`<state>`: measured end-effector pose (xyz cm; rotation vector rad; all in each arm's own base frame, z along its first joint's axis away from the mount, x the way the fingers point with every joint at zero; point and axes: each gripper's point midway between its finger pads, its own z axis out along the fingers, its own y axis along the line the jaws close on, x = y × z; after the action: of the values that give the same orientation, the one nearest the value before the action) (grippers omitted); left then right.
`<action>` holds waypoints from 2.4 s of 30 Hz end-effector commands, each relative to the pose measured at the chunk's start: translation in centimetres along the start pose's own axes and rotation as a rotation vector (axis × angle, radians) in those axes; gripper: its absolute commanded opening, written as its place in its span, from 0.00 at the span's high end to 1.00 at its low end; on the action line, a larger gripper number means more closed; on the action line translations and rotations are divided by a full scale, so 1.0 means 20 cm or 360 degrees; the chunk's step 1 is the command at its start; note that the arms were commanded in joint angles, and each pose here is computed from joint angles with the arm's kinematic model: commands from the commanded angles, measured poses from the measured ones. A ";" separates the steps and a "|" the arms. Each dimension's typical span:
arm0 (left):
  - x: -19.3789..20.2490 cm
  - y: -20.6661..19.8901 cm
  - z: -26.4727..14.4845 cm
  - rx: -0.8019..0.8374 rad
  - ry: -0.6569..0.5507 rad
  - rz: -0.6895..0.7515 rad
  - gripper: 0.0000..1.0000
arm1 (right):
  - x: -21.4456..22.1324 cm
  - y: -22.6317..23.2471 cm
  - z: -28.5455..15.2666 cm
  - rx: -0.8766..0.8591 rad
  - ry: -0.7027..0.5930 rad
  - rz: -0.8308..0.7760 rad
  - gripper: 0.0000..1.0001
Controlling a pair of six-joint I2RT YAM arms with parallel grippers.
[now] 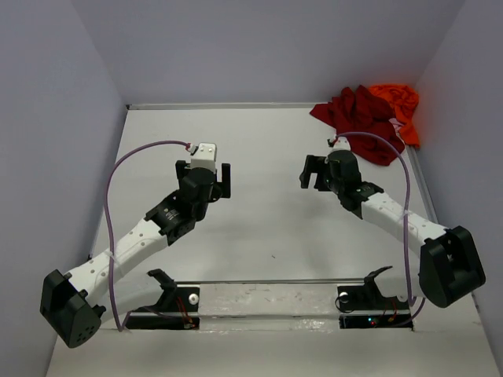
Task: Fold and stack the t-shirts
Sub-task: Grab the tshirt from the pile
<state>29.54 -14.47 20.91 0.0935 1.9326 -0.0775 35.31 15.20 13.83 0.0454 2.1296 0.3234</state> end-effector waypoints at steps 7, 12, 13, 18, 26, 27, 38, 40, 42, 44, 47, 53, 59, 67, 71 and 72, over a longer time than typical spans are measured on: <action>-0.06 -0.01 -0.01 0.0022 -0.0032 -0.0026 0.01 | -0.22 0.06 0.05 0.0014 -0.0114 0.0016 0.02; -0.08 0.00 -0.04 0.0034 -0.0061 -0.0054 0.01 | -0.41 -0.13 0.20 0.0572 -0.0060 -0.0144 0.04; -0.08 0.00 -0.04 0.0040 -0.0064 -0.0054 0.01 | -0.30 -0.25 0.27 0.0802 0.0105 -0.0248 0.03; -0.09 0.01 -0.05 0.0015 -0.0074 -0.0055 0.01 | -0.55 -0.34 0.43 0.1061 0.0037 -0.0281 0.00; -0.08 0.01 -0.04 0.0012 -0.0062 -0.0052 0.01 | -0.64 -0.62 0.58 0.1370 0.0135 -0.0379 0.00; -0.08 0.01 -0.04 0.0015 -0.0062 -0.0052 0.01 | -0.62 -0.66 0.61 0.1391 0.0152 -0.0374 0.00; -0.06 -0.03 -0.03 0.0077 -0.0031 -0.0054 0.01 | -0.54 -0.94 0.79 0.1421 0.0285 -0.0369 0.14; -0.06 -0.04 -0.03 0.0089 -0.0028 -0.0054 0.01 | -0.52 -0.94 0.80 0.1421 0.0295 -0.0379 0.33; -0.06 -0.04 -0.04 0.0093 -0.0031 -0.0059 0.01 | -0.50 -0.97 0.83 0.1390 0.0308 -0.0369 0.47; -0.06 -0.04 -0.04 0.0098 -0.0032 -0.0062 0.01 | -0.47 -1.03 0.84 0.1388 0.0333 -0.0329 0.66; -0.06 -0.05 -0.04 0.0102 -0.0029 -0.0060 0.01 | -0.42 -1.08 0.86 0.1361 0.0367 -0.0265 0.85; -0.06 -0.05 -0.04 0.0102 -0.0030 -0.0057 0.01 | -0.39 -1.03 0.85 0.1221 0.0389 -0.0167 1.00; -0.06 -0.04 -0.04 0.0085 -0.0032 -0.0056 0.01 | -0.58 -0.88 0.76 0.0994 0.0188 -0.0075 1.00; -0.05 -0.03 -0.03 0.0075 -0.0024 -0.0050 0.01 | -0.58 -0.91 0.77 0.1058 0.0175 -0.0048 0.06; -0.04 -0.04 -0.03 0.0086 -0.0019 -0.0048 0.01 | -0.59 -0.99 0.83 0.1139 0.0183 -0.0124 0.04; -0.04 -0.04 -0.03 0.0089 -0.0019 -0.0047 0.01 | -0.55 -1.02 0.86 0.1149 0.0205 -0.0119 0.04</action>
<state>28.86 -15.01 21.05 0.1152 1.9435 -0.1349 55.40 -1.45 8.45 0.3531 2.3274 -0.4785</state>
